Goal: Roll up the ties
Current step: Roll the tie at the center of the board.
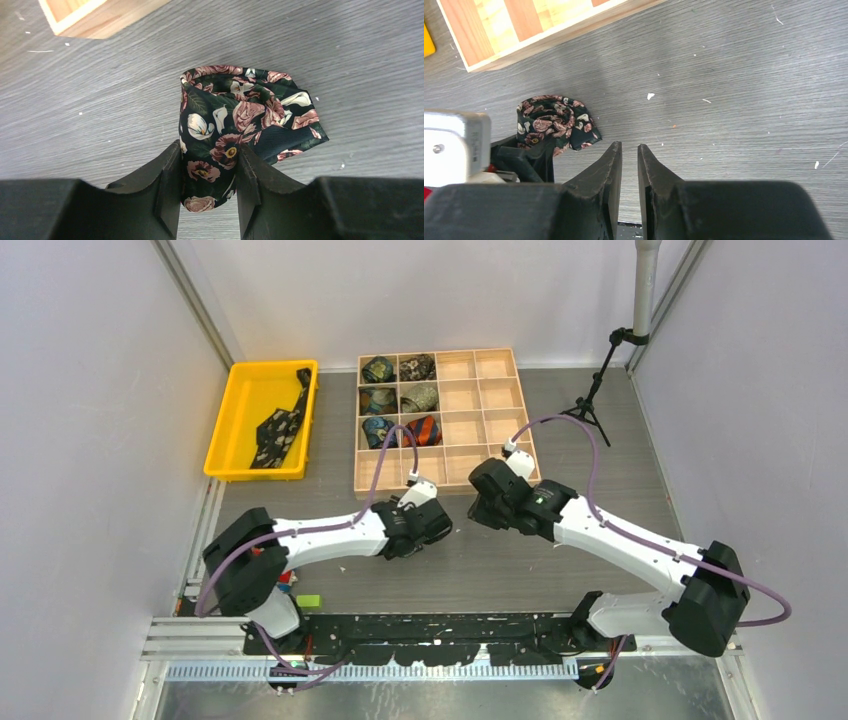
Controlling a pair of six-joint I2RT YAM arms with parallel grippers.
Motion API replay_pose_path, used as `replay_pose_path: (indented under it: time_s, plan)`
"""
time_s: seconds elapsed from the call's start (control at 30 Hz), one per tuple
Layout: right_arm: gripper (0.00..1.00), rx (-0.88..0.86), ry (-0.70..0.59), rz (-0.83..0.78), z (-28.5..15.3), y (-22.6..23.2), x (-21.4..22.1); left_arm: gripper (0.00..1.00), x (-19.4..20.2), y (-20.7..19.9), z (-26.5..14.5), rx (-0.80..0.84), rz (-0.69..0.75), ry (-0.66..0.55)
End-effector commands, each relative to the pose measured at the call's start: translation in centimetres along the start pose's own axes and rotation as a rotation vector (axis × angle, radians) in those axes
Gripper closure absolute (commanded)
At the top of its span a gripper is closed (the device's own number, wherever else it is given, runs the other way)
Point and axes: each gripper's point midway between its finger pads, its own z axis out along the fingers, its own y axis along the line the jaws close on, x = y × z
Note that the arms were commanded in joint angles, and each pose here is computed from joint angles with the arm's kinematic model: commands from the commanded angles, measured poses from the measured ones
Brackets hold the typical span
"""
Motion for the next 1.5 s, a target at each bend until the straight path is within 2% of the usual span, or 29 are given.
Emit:
replay_pose_path:
  time_s: [0.0,0.33,0.73,1.07,1.3,1.47]
  plan:
    - [0.76,0.004,-0.062,0.029,-0.9,-0.6,-1.4,0.66,-0.5,1.6,-0.5,-0.188,0.064,-0.051]
    - [0.77,-0.005,-0.091,0.042,-1.9,-0.8,-2.4,0.66,0.6,-2.2,0.2,-0.207,0.160,-0.028]
    - [0.76,-0.033,-0.113,0.055,-3.5,-0.5,-3.2,0.41,0.6,-4.3,-0.6,-0.160,0.200,0.013]
    - [0.76,-0.052,-0.108,0.063,-3.9,-0.4,-3.2,0.33,-0.7,-4.4,-2.7,-0.107,0.201,0.029]
    - [0.73,-0.104,-0.082,0.060,-3.7,0.6,-2.6,0.29,-2.3,-4.7,-4.9,0.023,0.200,0.016]
    - [0.68,-0.159,-0.046,0.053,-3.1,1.5,-1.7,0.27,-3.1,-3.9,-6.7,0.207,0.159,0.017]
